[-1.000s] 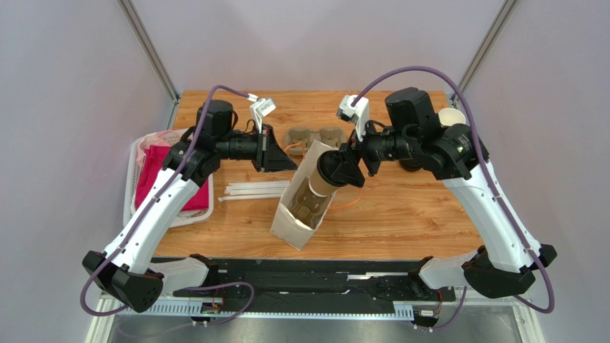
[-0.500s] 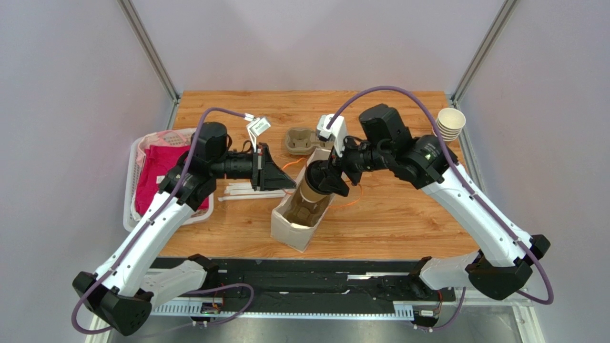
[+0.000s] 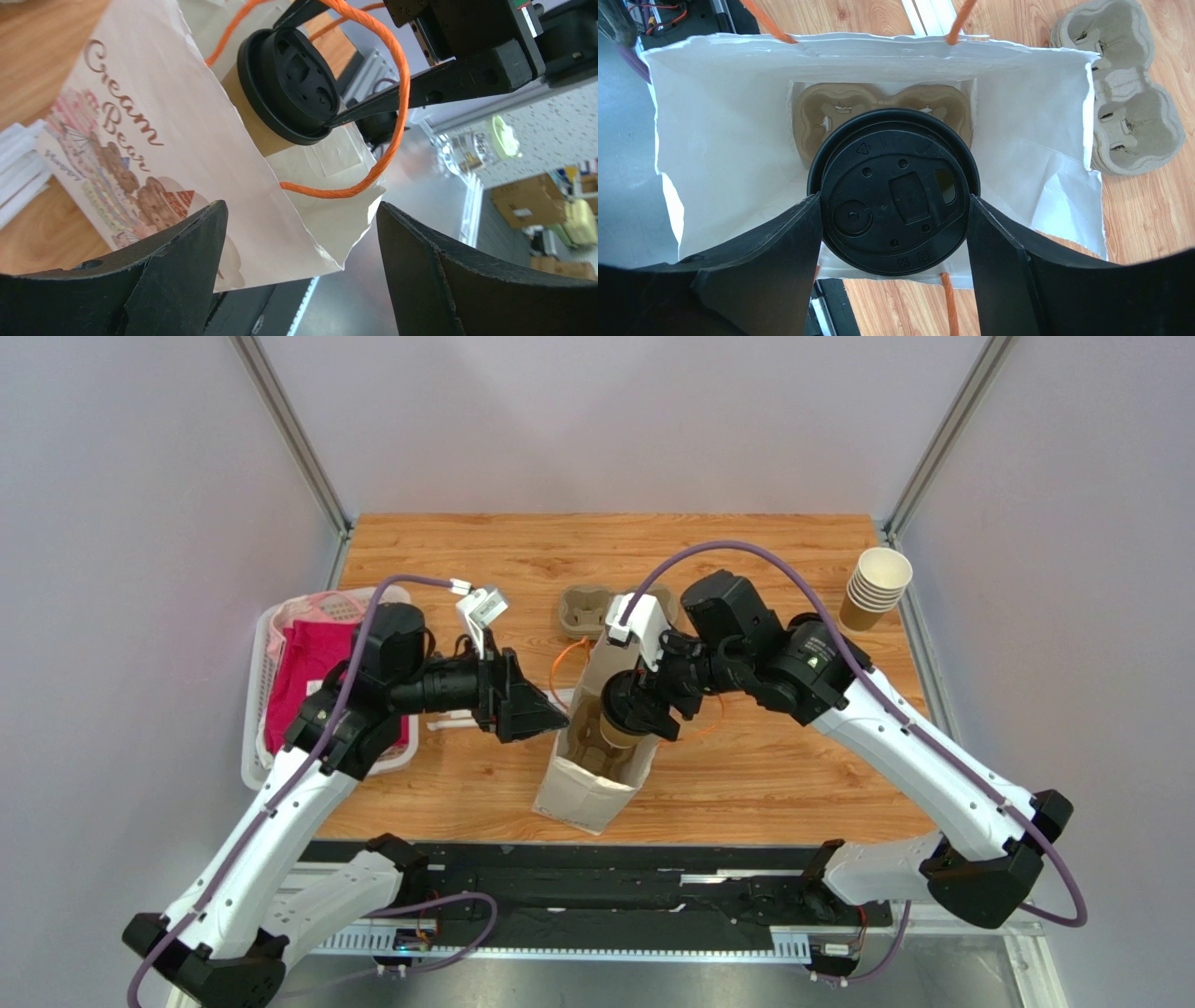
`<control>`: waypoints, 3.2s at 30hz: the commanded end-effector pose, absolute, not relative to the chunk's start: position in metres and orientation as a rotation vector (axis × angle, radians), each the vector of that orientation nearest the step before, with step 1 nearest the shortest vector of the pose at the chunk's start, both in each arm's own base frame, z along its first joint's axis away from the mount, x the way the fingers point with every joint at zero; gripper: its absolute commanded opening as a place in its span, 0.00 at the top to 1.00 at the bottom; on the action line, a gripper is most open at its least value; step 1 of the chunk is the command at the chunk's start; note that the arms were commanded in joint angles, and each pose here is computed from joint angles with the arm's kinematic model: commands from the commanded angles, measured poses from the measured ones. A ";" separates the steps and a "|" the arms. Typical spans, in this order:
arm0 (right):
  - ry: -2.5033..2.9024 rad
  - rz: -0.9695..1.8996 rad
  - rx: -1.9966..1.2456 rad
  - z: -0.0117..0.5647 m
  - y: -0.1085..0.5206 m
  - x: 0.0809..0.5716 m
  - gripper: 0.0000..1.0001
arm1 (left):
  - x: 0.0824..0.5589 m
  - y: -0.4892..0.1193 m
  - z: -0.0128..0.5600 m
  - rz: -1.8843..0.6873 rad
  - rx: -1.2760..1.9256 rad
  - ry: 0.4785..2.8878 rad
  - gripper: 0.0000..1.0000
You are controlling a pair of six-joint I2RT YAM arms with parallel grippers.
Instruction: Pack the takeout coffee
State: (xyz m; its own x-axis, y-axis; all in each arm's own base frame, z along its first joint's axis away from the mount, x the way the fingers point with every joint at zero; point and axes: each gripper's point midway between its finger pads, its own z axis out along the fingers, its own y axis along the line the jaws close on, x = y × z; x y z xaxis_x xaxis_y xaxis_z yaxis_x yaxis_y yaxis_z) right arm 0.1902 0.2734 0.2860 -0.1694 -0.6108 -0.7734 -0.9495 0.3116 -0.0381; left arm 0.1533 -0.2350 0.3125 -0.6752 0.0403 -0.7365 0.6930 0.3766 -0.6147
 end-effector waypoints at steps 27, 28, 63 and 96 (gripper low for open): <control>1.889 0.605 -1.258 0.304 0.304 0.221 0.79 | 0.146 -0.243 0.380 -0.949 1.068 1.739 0.45; 1.886 0.604 -1.258 0.305 0.304 0.221 0.79 | 0.154 -0.244 0.376 -0.925 1.052 1.755 0.45; 1.914 0.597 -1.287 0.292 0.304 0.221 0.78 | 0.227 -0.204 0.271 -0.441 0.741 2.288 0.55; 1.778 0.571 -1.188 0.283 0.270 0.203 0.78 | 0.199 -0.246 0.324 -0.504 0.938 2.009 1.00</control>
State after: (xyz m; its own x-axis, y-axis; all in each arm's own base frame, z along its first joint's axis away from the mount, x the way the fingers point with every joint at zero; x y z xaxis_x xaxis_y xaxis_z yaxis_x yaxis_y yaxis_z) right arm 0.2066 0.2713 0.2647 -0.2134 -0.5711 -0.7926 -0.8991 0.4322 -0.0694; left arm 0.1968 -0.2409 0.2939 -0.4180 0.4803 -0.7711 0.7696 0.6382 -0.0197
